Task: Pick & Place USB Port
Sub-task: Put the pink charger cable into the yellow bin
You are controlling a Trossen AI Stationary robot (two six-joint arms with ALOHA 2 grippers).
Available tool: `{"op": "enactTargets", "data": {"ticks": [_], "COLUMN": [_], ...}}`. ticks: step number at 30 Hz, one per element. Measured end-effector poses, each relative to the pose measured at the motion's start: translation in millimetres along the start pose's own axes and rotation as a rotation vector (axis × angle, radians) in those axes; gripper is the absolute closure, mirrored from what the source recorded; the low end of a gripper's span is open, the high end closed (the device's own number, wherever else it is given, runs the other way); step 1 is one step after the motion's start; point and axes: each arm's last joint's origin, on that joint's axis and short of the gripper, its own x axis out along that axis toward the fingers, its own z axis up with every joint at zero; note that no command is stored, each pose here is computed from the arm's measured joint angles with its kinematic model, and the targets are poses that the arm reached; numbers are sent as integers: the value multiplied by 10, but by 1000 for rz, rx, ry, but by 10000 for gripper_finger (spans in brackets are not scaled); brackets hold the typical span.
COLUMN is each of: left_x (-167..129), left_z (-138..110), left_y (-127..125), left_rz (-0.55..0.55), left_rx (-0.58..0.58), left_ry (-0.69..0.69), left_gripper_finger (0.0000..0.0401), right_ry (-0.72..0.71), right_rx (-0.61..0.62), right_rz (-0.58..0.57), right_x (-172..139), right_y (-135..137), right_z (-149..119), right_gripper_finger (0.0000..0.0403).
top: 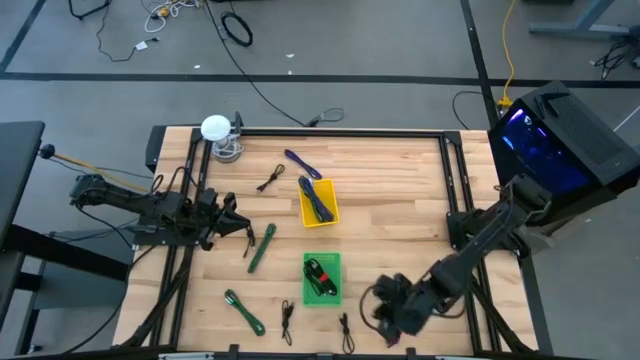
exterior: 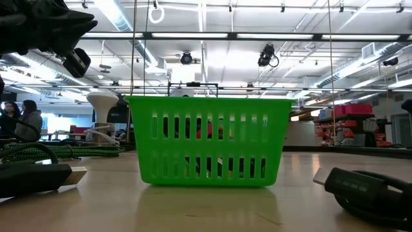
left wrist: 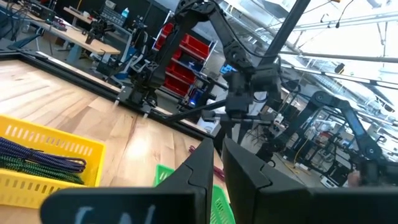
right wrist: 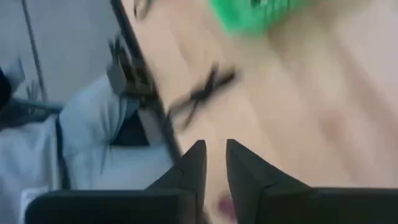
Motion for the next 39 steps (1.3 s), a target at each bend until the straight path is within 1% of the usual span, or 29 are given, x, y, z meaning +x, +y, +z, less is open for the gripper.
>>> {"op": "enactTargets", "data": {"ticks": [3,6,10,13,17,20,22,27,28,32,36,39], "left_x": [0,0,0,0,0,-1,-2,-5,-5,-6,-6,-6], "left_z": [-3,-4,-14,-15,-17,-25,-30,-41,-42,-43,-38,-35], "left_y": [2,2,8,9,9,6,0,-18,-21,-23,-14,-10], "left_rz": [2,2,8,9,9,7,2,-12,-15,-4,27,42], "left_rx": [-2,-2,-1,-1,-1,-2,-2,-6,-7,-6,-6,-5], "left_ry": [3,4,14,16,18,25,31,39,41,35,17,8], "left_gripper_finger": [362,362,362,362,362,362,362,362,362,362,362,362], "right_ry": [30,64,145,190,195,209,200,138,120,110,97,130], "right_rx": [36,99,169,218,235,272,330,540,566,631,701,728], "right_rz": [-4,-19,-80,-147,-172,-201,-208,-295,-305,-270,-293,-288], "right_x": [-8,-31,-56,-74,-82,-85,-76,-13,6,88,149,168], "right_y": [27,29,-17,-72,-88,-105,-120,-301,-346,-428,-557,-572], "right_z": [-153,-257,-364,-414,-459,-491,-517,-653,-684,-760,-806,-824], "right_gripper_finger": [347,345,331,316,296,279,269,257,254,239,227,218]}}
